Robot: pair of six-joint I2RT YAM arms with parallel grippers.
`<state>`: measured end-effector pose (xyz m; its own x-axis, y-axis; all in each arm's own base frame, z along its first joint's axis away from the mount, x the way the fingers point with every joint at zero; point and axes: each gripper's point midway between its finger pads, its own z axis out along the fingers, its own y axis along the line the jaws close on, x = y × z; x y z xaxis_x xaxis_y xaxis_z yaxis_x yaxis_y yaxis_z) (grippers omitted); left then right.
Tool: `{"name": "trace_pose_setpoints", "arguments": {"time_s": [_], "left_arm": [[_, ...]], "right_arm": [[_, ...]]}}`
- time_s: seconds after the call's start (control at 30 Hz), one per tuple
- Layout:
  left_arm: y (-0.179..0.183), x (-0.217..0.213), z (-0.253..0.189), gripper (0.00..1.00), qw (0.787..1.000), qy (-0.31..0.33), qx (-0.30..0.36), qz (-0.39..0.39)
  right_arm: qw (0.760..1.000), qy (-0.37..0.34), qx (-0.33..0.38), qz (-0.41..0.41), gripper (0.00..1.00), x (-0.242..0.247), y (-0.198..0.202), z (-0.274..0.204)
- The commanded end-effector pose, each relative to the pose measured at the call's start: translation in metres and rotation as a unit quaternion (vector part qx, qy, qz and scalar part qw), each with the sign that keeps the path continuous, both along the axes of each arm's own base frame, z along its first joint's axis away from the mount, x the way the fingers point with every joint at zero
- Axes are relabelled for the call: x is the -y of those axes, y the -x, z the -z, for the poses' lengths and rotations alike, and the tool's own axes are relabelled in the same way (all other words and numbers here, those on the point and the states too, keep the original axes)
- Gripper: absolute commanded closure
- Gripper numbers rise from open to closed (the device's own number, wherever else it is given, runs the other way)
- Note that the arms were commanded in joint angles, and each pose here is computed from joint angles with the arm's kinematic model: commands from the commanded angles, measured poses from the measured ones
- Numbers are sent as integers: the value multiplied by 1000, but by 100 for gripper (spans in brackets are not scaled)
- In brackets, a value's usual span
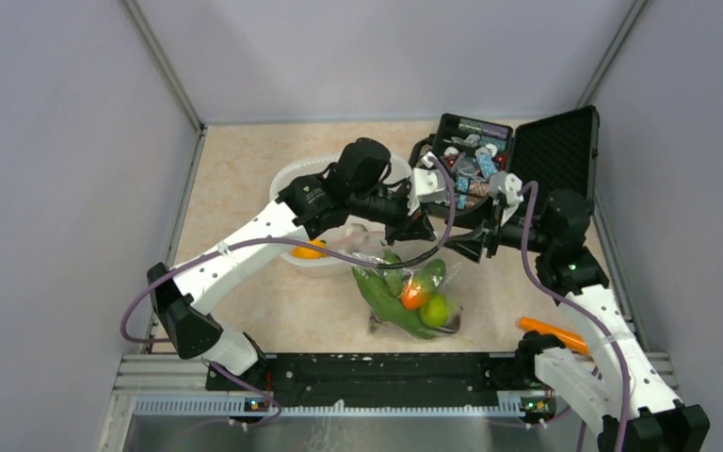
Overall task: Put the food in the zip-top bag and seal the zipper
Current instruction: Zip the zipper food storage bag at the center of the board.
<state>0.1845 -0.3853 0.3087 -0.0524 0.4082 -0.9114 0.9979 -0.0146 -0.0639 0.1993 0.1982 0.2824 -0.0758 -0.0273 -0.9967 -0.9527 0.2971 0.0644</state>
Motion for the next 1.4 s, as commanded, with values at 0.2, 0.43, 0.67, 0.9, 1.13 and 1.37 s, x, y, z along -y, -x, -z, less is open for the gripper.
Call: {"name": "trace_pose_setpoints", "arguments": {"time_s": [0.2, 0.43, 0.67, 0.9, 1.13, 1.37], "left_arm": [[-2, 8, -22, 100, 1000, 22, 11, 5], [-6, 5, -19, 100, 1000, 14, 20, -10], [-14, -5, -6, 100, 999, -12, 37, -34], [-25, -22, 10, 100, 995, -40, 48, -74], [-30, -36, 14, 100, 993, -47, 52, -99], [-36, -56, 28, 100, 989, -61, 44, -126]], "right_arm": [[999, 31, 33, -21, 64, -12, 0, -16], [999, 31, 31, -20, 97, -13, -1, -13], [999, 32, 35, 5, 100, -10, -6, -10], [999, 31, 38, 12, 100, -8, -5, -11], [999, 29, 39, 14, 100, -8, -6, -10], [999, 29, 41, 19, 100, -7, -7, -11]]}}
